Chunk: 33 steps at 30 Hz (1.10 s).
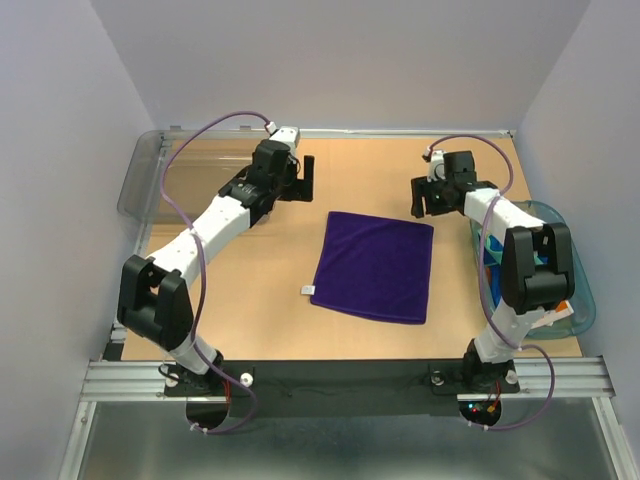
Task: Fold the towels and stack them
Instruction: Fold the towel
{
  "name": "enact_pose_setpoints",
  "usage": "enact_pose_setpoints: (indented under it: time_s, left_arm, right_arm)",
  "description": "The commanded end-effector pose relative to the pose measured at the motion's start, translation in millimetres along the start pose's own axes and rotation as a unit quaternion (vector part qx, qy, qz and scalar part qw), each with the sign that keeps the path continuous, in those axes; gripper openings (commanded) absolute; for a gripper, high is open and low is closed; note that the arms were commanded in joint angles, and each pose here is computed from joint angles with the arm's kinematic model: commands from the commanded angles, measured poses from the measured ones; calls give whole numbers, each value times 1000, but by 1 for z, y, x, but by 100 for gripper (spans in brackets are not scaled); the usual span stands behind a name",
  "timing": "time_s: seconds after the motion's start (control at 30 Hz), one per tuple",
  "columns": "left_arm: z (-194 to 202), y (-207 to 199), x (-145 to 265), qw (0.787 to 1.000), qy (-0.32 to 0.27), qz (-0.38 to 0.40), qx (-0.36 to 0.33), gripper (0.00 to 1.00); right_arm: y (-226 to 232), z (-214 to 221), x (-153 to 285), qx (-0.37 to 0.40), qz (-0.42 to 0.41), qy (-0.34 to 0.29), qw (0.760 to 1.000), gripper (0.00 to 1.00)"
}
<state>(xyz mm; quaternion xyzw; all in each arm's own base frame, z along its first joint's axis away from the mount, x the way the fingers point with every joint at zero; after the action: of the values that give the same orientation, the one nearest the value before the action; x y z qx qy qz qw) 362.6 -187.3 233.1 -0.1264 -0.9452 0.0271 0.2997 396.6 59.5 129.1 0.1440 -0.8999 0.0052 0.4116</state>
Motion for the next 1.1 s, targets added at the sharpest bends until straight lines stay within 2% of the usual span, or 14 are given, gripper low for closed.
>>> enact_pose_setpoints:
  time_s: [0.0, 0.2, 0.47, 0.7, 1.07]
  left_arm:
    - [-4, 7, 10, 998, -32, 0, -62, 98]
    - [21, 11, 1, 997, -16, 5, -76, 98]
    - [24, 9, -5, 997, -6, 10, -78, 98]
    - [29, 3, -7, 995, 4, 35, -94, 98]
    - [16, -10, -21, 982, 12, 79, -172, 98]
  right_arm:
    - [-9, -5, 10, 53, 13, 15, 998, 68]
    - [-18, 9, -5, 61, 19, 56, 996, 61]
    - [-24, 17, -15, 61, 24, 81, 995, 54]
    - [-27, 33, -19, 55, 29, 108, 992, 52]
    - [-28, 60, -27, 35, 35, 147, 988, 48]
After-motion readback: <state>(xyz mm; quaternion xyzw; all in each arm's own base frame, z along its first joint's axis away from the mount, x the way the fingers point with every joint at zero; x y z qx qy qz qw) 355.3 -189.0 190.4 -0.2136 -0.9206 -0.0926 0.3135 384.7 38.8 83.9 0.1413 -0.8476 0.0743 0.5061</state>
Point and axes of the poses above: each gripper's point midway between its finger pads, its own x axis back along the fingers, its own y axis along the line the jaws close on, z = x × y, the point moved 6 cm from there along x, back along the fingers
